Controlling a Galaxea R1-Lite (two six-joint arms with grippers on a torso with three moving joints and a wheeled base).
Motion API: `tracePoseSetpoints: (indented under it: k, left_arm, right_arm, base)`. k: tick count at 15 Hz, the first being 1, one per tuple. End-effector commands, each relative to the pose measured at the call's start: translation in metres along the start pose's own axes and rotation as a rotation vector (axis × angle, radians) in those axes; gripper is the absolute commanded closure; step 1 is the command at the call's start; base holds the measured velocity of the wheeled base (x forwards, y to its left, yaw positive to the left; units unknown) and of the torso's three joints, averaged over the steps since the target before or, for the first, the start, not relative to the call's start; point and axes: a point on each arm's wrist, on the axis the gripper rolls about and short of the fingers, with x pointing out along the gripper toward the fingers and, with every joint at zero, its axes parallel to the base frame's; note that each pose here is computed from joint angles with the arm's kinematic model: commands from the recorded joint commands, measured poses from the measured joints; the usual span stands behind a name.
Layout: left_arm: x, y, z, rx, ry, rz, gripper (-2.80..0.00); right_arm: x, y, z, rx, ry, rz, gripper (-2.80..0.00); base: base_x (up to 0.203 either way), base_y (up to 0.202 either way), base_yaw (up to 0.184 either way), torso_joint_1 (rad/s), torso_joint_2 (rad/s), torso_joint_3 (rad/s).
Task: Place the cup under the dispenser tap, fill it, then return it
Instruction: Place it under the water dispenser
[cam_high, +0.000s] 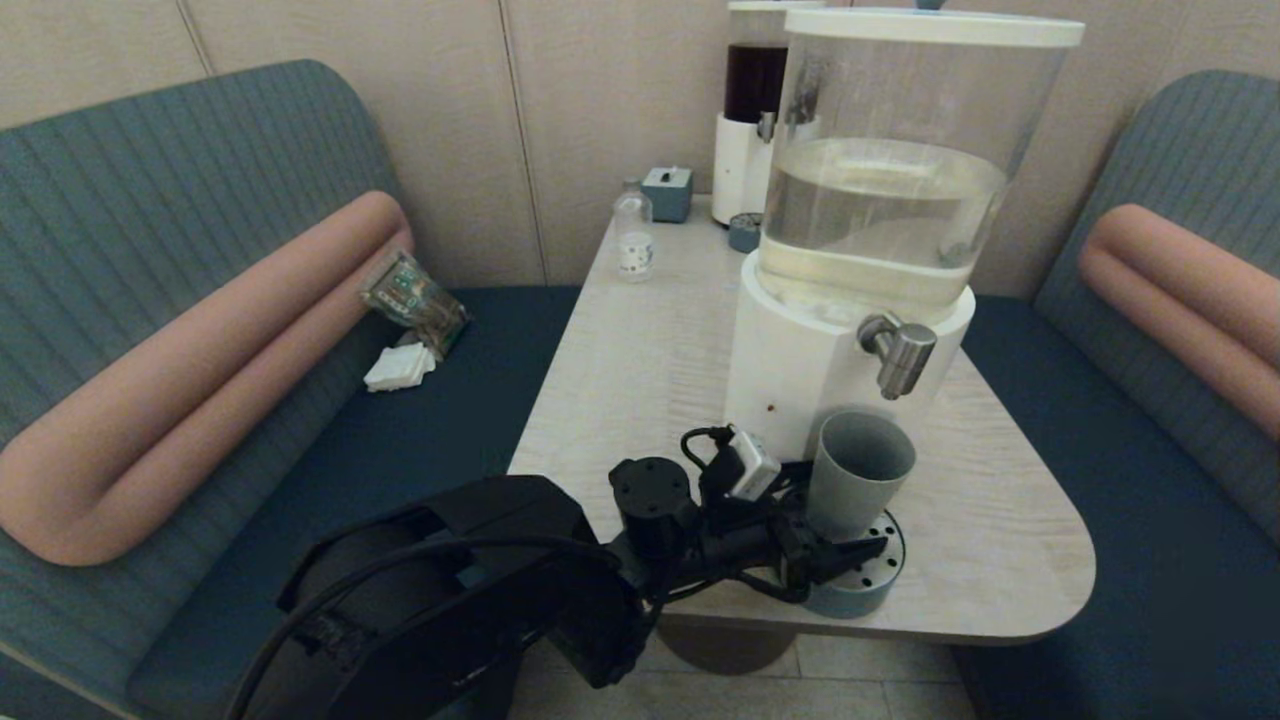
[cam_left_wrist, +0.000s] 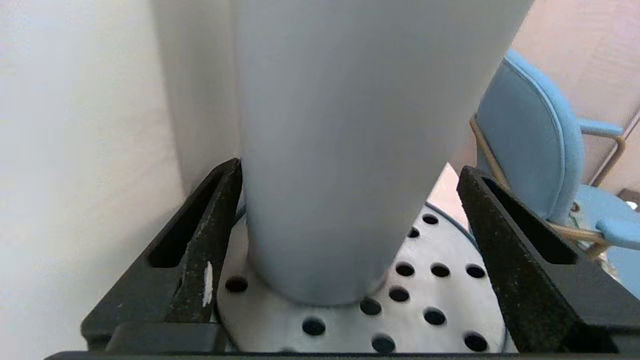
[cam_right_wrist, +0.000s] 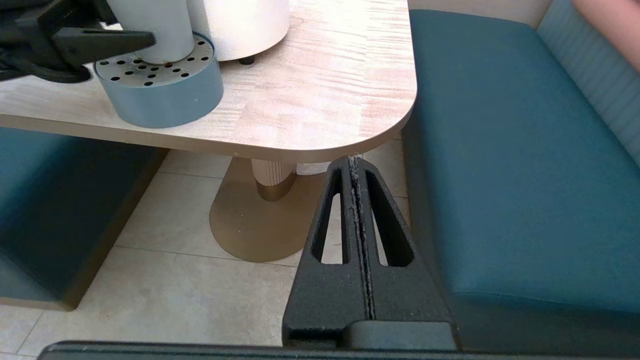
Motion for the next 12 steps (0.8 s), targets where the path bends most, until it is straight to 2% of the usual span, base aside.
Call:
tracePoseSetpoints:
  k: [1, 7, 10, 12]
  left_arm:
    - [-0.005, -0.005, 0.021, 0.013, -0.02, -0.005, -2.8]
    - [-0.028, -0.015, 0.047, -0.004, 0.014, 0.018, -2.8]
    - [-0.055, -0.018, 0.056, -0.025, 0.065, 0.057, -2.8]
    - [-0.08, -0.018, 0.074, -0.024, 0.08, 0.099, -2.8]
  right_arm:
    - [0.0, 0.0, 0.0, -0.002, 0.001, 0.001, 0.0]
    - [0.0, 0.0, 0.0, -0.002, 0.001, 0.001, 0.0]
    - [0.0, 0.0, 0.0, -0.002, 0.001, 0.001, 0.0]
    - [0.0, 0.0, 0.0, 0.0, 0.001, -0.001, 0.0]
  base:
    - [0.0, 0.0, 0.0, 0.0, 0.0, 0.0]
    - [0.0, 0.0, 0.0, 0.0, 0.0, 0.0]
    - [0.0, 0.0, 0.0, 0.0, 0.0, 0.0]
    - [0.0, 0.0, 0.0, 0.0, 0.0, 0.0]
